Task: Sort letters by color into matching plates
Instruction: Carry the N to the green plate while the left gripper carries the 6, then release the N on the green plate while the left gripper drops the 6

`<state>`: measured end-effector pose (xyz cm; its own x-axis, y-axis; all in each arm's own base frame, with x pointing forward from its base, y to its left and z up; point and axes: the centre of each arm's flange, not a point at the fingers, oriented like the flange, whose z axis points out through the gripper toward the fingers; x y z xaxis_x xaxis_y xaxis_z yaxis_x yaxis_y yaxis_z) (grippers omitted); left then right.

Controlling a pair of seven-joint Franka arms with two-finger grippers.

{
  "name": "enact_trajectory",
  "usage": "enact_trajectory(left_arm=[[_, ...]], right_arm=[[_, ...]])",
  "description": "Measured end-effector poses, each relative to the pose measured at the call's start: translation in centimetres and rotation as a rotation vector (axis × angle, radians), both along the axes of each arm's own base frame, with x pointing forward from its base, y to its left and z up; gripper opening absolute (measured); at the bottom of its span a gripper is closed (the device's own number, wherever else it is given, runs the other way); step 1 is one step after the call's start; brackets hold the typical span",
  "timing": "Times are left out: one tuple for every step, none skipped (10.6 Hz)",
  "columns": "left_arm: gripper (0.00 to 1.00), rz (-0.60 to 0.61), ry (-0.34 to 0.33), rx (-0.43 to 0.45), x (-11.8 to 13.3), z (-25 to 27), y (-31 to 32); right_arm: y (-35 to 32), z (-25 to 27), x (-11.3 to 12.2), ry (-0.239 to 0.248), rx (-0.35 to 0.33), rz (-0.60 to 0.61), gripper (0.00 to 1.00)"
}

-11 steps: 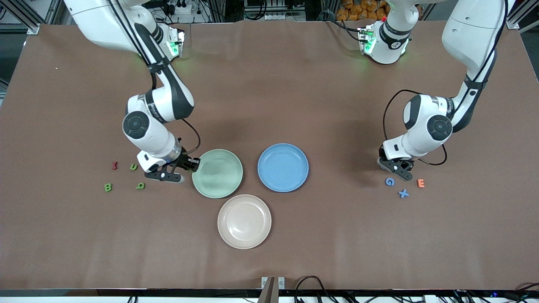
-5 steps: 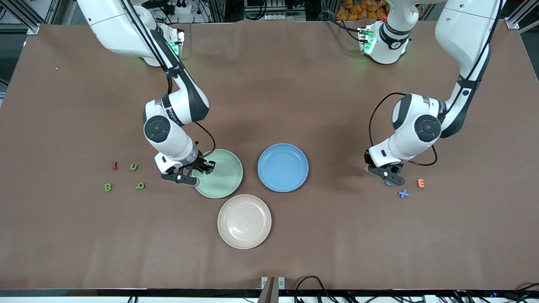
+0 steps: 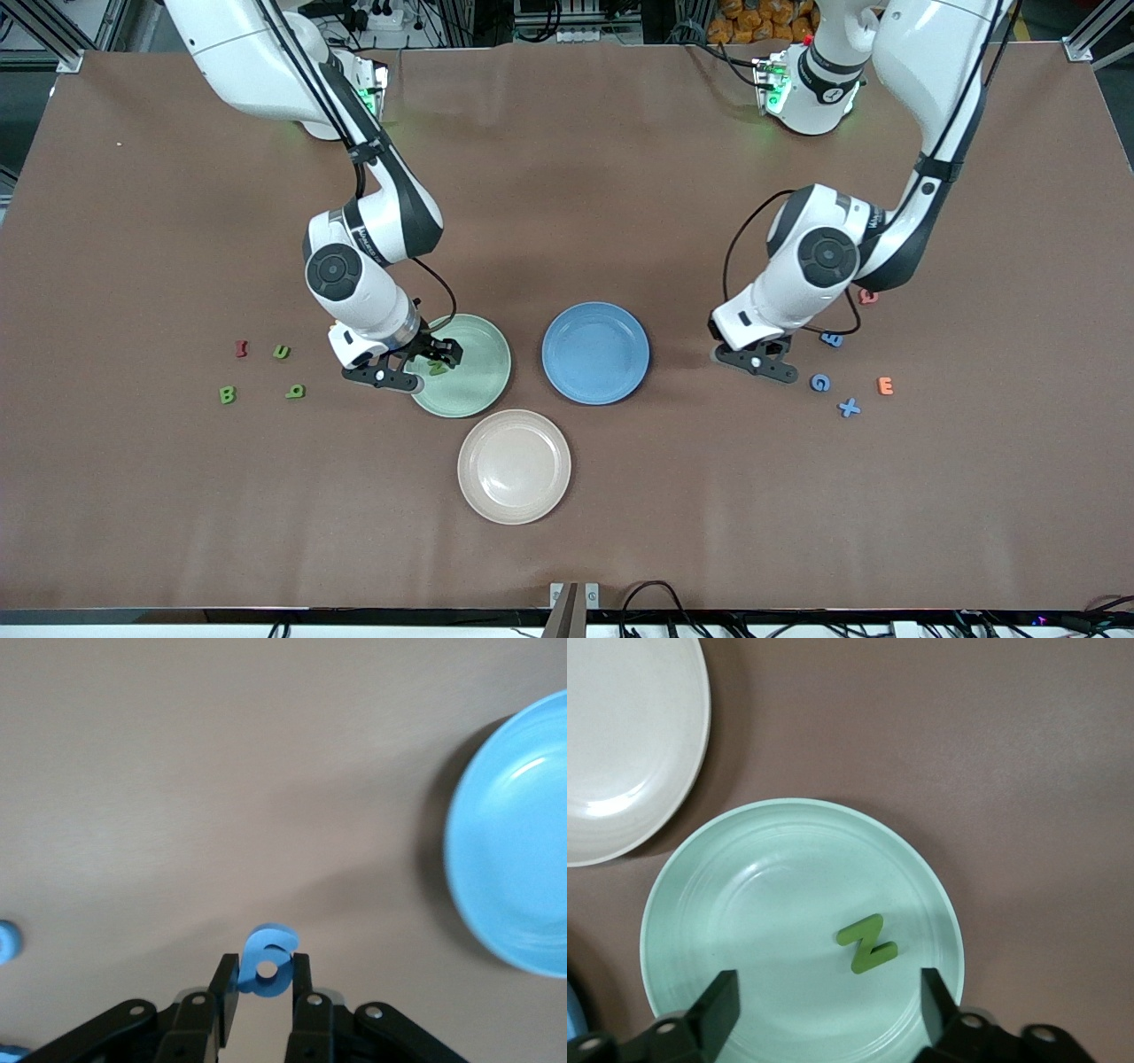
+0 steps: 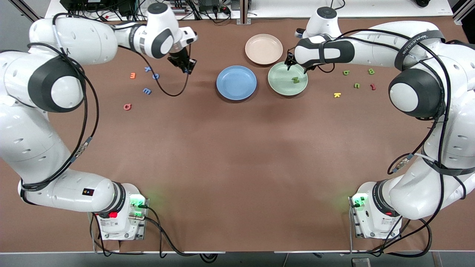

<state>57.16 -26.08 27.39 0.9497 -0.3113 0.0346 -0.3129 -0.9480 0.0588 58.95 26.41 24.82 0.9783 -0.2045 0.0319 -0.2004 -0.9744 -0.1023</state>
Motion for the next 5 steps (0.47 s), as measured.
enact_trajectory(left_arm=[[0.28, 0.02, 0.002, -0.005, -0.3, 0.1, -1.9], [0.28, 0.036, 0.006, -0.009, -0.6, -0.2, -3.6], [0.28, 0.053, 0.011, -0.014, -0.8, -0.6, -5.1], [0.28, 0.073, 0.015, -0.019, -1.0, -1.0, -6.6], [0.28, 0.091, 0.019, -0.025, -1.3, -1.4, -8.4]], right_arm=[[-0.2, 0.0, 0.1, 0.005, -0.004, 0.005, 0.99], [-0.8, 0.1, 0.3, 0.014, -0.011, 0.014, 1.0], [-1.9, 0.2, 0.7, 0.018, -0.021, 0.034, 1.0], [-3.8, 0.2, 1.4, 0.016, -0.033, 0.048, 1.0], [-5.9, 0.4, 2.1, 0.013, -0.042, 0.055, 1.0]])
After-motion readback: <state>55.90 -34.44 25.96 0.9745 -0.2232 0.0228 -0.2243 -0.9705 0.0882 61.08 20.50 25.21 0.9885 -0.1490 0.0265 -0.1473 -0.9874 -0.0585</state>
